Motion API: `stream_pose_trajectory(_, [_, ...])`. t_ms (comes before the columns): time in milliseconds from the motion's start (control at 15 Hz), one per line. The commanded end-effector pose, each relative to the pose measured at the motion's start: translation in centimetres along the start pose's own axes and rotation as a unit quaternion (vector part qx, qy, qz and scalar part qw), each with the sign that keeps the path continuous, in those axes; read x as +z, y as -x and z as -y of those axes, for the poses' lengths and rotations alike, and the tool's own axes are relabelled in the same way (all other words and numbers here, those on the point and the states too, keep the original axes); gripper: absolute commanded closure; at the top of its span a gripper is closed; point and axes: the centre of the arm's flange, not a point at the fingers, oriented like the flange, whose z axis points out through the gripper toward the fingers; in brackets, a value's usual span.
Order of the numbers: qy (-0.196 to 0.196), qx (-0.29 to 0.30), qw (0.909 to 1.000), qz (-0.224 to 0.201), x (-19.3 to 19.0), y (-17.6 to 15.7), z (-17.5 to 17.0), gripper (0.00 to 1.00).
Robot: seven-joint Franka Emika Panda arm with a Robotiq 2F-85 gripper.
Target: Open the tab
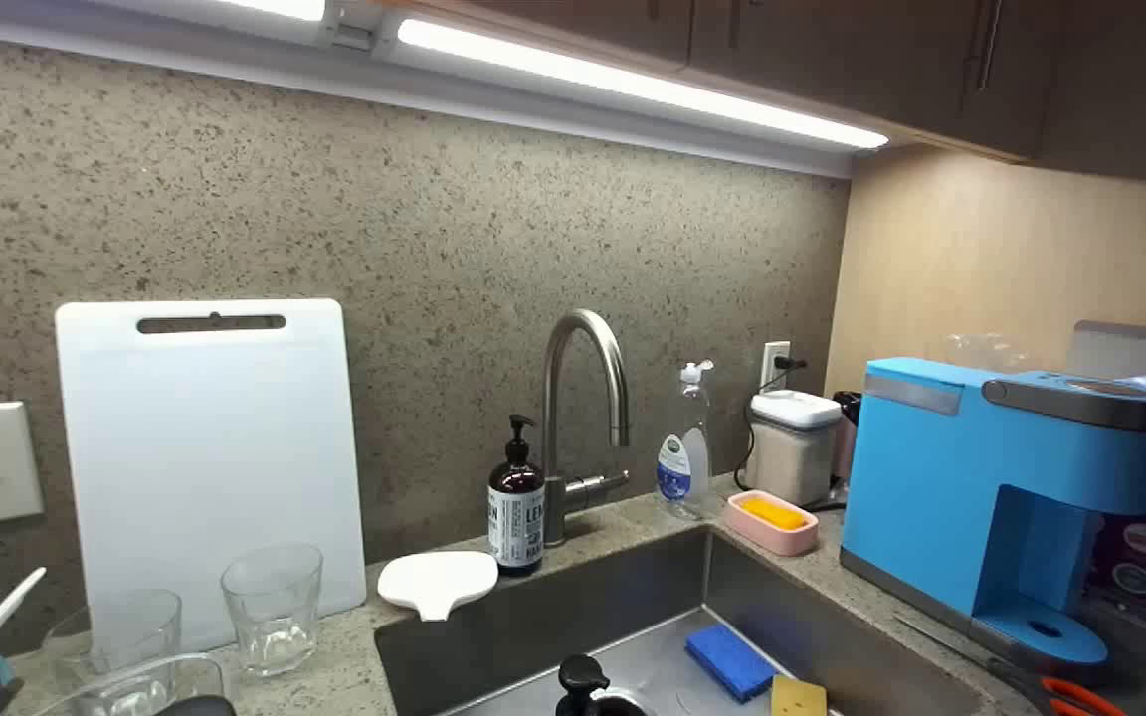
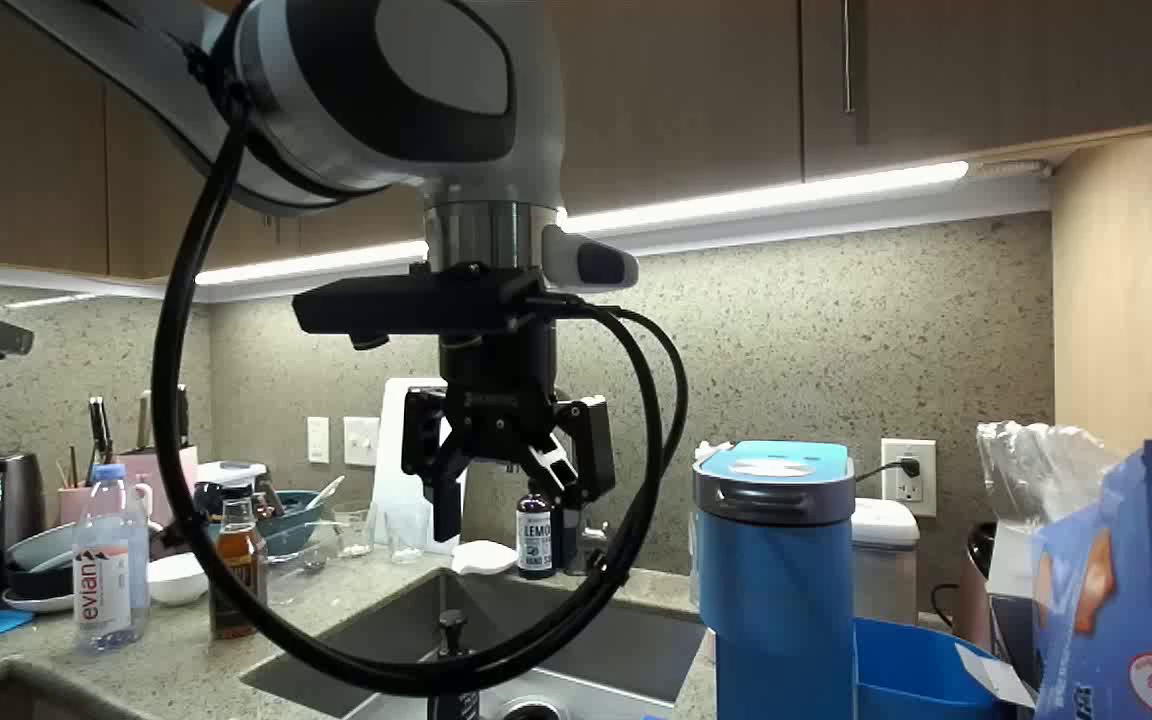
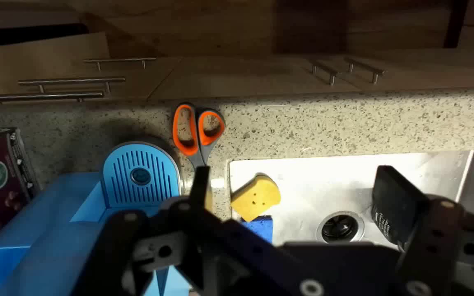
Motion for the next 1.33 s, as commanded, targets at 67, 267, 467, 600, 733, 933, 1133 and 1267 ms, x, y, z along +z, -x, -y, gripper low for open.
stream_pose_trajectory(67, [0.0, 0.0, 1.0, 0.0, 0.0, 0.0, 0.0, 0.0])
stream_pose_trajectory(267, [0.0, 0.0, 1.0, 0.0, 0.0, 0.0, 0.0, 0.0])
stream_pose_trajectory(467, [0.0, 0.0, 1.0, 0.0, 0.0, 0.0, 0.0, 0.0])
stream_pose_trajectory(600, [0.0, 0.0, 1.0, 0.0, 0.0, 0.0, 0.0, 0.0])
stream_pose_trajectory(733, [0.011, -0.013, 0.9998, 0.012, 0.3, -0.9, 0.9, 0.0])
stream_pose_trajectory(933, [0.033, -0.043, 0.998, 0.032, 1.2, -3.1, 3.2, 0.0])
stream_pose_trajectory(1133, [0.052, -0.082, 0.9935, 0.061, 2.6, -5.6, 6.0, 0.0])
stream_pose_trajectory(1267, [0.055, -0.111, 0.9893, 0.077, 3.5, -7.0, 7.7, 0.0])
